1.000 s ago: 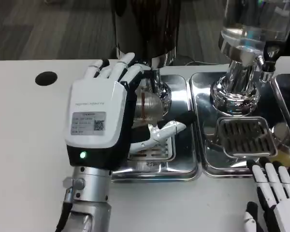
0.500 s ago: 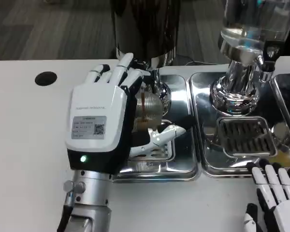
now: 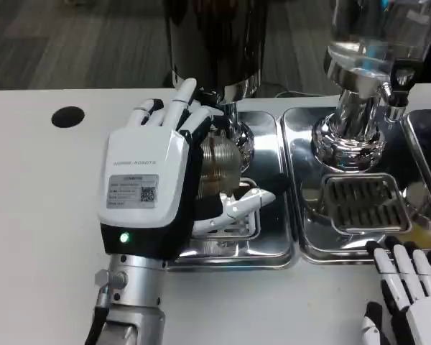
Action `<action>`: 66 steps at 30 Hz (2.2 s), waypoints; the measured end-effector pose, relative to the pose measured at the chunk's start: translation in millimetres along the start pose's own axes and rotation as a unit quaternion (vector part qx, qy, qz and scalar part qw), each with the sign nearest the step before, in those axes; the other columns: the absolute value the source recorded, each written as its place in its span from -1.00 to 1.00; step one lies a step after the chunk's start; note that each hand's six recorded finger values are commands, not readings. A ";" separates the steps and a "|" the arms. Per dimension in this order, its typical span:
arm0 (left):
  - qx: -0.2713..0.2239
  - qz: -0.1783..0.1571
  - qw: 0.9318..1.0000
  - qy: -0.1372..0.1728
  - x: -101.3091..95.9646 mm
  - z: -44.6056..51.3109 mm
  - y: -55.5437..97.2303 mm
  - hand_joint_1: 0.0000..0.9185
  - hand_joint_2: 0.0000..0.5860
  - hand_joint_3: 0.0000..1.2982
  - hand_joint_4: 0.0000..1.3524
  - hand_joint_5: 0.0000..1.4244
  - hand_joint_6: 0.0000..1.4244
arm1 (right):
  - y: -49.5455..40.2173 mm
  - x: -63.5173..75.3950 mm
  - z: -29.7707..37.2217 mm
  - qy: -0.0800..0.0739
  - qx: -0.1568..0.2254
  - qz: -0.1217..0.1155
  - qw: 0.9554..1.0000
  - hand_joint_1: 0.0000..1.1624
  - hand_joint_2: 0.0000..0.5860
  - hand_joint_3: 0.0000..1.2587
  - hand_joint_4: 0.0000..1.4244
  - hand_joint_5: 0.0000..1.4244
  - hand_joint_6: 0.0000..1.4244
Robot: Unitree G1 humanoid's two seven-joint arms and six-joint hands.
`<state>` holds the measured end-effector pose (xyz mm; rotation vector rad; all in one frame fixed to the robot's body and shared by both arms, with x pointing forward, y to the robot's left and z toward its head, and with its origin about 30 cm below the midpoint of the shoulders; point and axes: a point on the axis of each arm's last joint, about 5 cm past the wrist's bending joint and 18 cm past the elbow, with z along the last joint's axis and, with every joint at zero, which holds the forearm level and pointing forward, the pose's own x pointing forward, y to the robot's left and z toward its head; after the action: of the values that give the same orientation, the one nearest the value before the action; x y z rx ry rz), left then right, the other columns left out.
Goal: Grasp the cup under the faucet to collect the drink, then remove the cup.
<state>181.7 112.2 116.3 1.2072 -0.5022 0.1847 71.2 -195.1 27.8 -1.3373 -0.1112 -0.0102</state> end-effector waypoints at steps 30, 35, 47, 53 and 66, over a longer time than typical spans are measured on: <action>0.010 -0.011 1.000 0.015 -2.2 -5.5 0.8 -1.00 -0.78 -0.18 -0.76 -0.37 -0.62 | 1.9 -1.6 0.9 0.005 0.008 0.005 1.000 -1.00 0.93 -0.85 -1.00 -1.00 -1.00; 0.008 -0.017 1.000 0.017 -4.7 -5.0 -0.6 -1.00 -0.78 -0.18 -0.76 -0.37 -0.62 | 2.0 -2.2 1.0 0.006 0.009 0.006 1.000 -1.00 0.93 -0.85 -1.00 -1.00 -1.00; -0.002 0.022 1.000 0.014 -11.5 -3.7 5.9 -1.00 -0.80 -0.42 -0.88 -0.54 -0.64 | 2.1 -2.7 1.2 0.004 0.011 0.005 1.000 -1.00 0.92 -0.85 -1.00 -1.00 -1.00; -0.009 0.038 0.998 0.038 -25.2 -12.8 18.3 -1.00 -0.82 -0.48 -0.92 -0.58 -0.67 | 1.9 -3.1 1.2 0.003 0.014 0.004 1.000 -1.00 0.80 -0.87 -1.00 -1.00 -1.00; 0.020 -0.034 0.995 0.092 -89.7 -37.4 29.0 -1.00 -0.86 -0.63 -1.00 -0.69 -0.74 | -15.1 15.4 1.3 -0.014 0.027 -0.028 0.999 -0.94 0.50 -0.88 -1.00 -1.00 -1.00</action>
<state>101.7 168.5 89.3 1.2313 -0.2982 0.2469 85.3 -196.5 44.1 -1.2805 -0.1721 -0.0352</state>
